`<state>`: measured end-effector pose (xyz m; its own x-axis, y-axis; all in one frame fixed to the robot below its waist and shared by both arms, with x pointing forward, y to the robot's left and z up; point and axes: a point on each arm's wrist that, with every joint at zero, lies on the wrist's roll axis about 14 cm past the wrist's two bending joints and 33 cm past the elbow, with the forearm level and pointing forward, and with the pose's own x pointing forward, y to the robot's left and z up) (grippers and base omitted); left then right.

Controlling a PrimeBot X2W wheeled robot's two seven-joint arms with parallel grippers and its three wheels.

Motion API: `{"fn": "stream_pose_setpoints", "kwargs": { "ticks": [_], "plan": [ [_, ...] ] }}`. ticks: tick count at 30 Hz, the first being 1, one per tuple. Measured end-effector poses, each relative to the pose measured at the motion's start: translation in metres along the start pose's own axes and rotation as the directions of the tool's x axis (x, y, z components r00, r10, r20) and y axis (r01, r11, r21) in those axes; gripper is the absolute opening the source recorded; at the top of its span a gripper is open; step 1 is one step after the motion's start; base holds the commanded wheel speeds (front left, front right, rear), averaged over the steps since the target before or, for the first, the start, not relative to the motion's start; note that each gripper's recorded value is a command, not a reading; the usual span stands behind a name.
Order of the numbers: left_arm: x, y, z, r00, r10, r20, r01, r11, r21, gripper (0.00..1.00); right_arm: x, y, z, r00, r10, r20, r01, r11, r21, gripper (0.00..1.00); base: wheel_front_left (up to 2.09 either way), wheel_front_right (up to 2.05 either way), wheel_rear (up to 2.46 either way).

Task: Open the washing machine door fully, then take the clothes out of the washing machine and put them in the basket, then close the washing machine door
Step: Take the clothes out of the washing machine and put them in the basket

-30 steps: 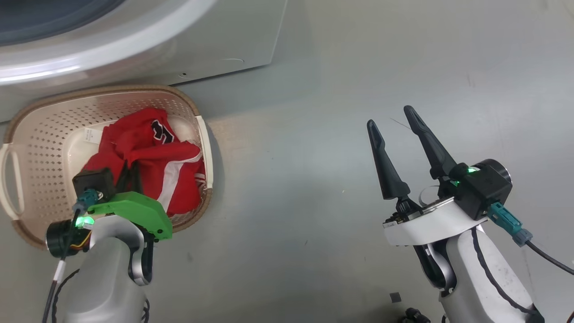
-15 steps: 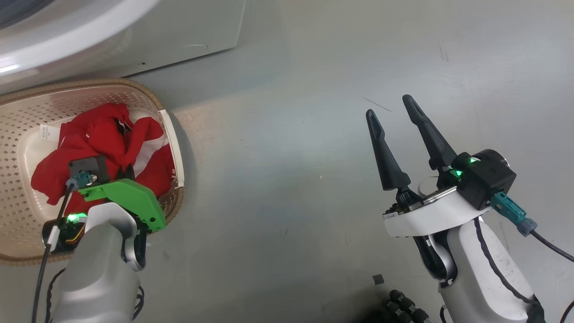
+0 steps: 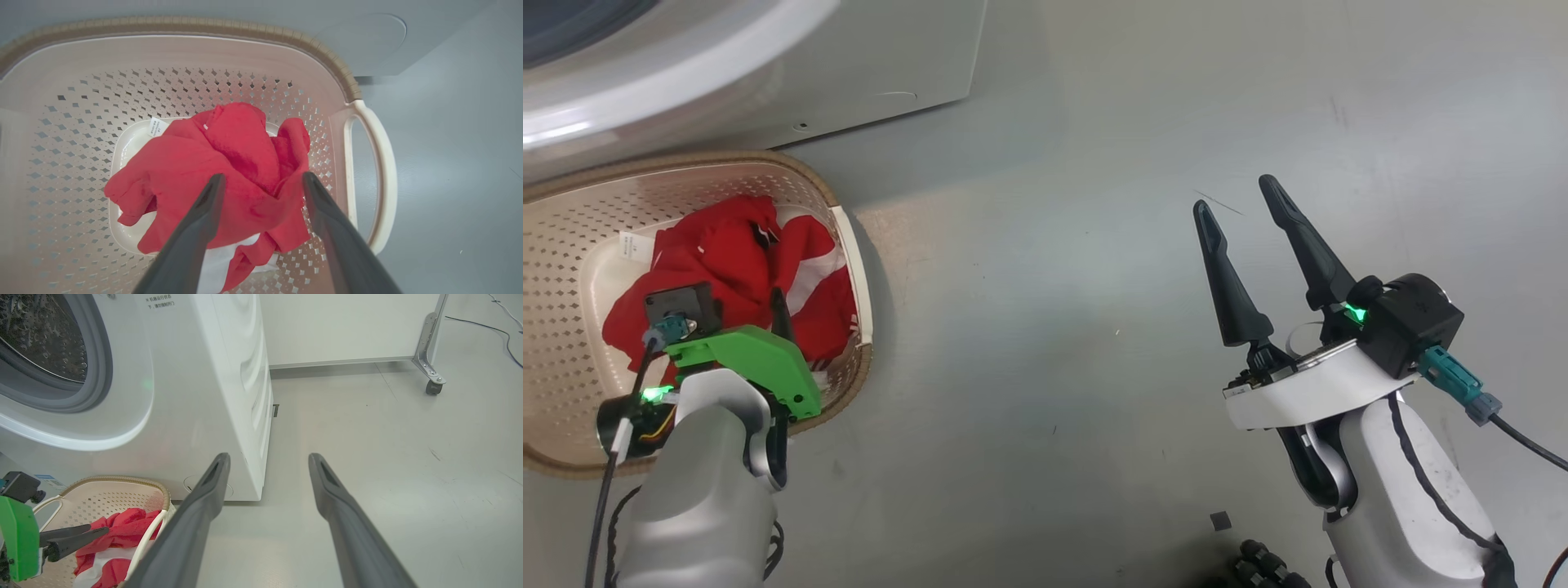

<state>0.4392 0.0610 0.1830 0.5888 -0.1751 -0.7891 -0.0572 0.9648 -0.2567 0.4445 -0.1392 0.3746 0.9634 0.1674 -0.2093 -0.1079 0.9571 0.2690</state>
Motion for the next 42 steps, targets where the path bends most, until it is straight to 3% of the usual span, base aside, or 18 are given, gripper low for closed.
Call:
{"fn": "stream_pose_setpoints", "kwargs": {
  "ticks": [11, 23, 32, 42],
  "plan": [
    [-0.021, 0.003, 0.033, 0.987, -0.019, 0.157, 0.017, 1.000, 0.015, 1.00, 0.002, 0.010, 0.012, 0.999, 0.028, 0.033, -0.028, 1.000, -0.001, 1.00, 0.00, 0.00, 0.00],
    [-0.066, -0.002, 0.084, 0.940, -0.059, 0.337, 0.058, 0.998, 0.012, 1.00, -0.012, 0.017, 0.023, 0.998, 0.042, 0.049, -0.041, 0.999, -0.016, 1.00, 0.00, 0.00, 0.00],
    [-0.124, -0.015, 0.166, 0.802, -0.090, 0.590, 0.100, 0.995, 0.014, 1.00, -0.023, 0.024, 0.039, 0.995, 0.055, 0.086, -0.053, 0.998, -0.032, 1.00, 0.00, 0.00, 0.00],
    [-0.187, -0.015, 0.189, 0.692, -0.093, 0.716, 0.078, 0.996, 0.054, 1.00, -0.038, 0.042, 0.052, 0.988, 0.096, 0.120, -0.091, 0.995, -0.046, 1.00, 0.00, 0.00, 0.00]
  ]
}}
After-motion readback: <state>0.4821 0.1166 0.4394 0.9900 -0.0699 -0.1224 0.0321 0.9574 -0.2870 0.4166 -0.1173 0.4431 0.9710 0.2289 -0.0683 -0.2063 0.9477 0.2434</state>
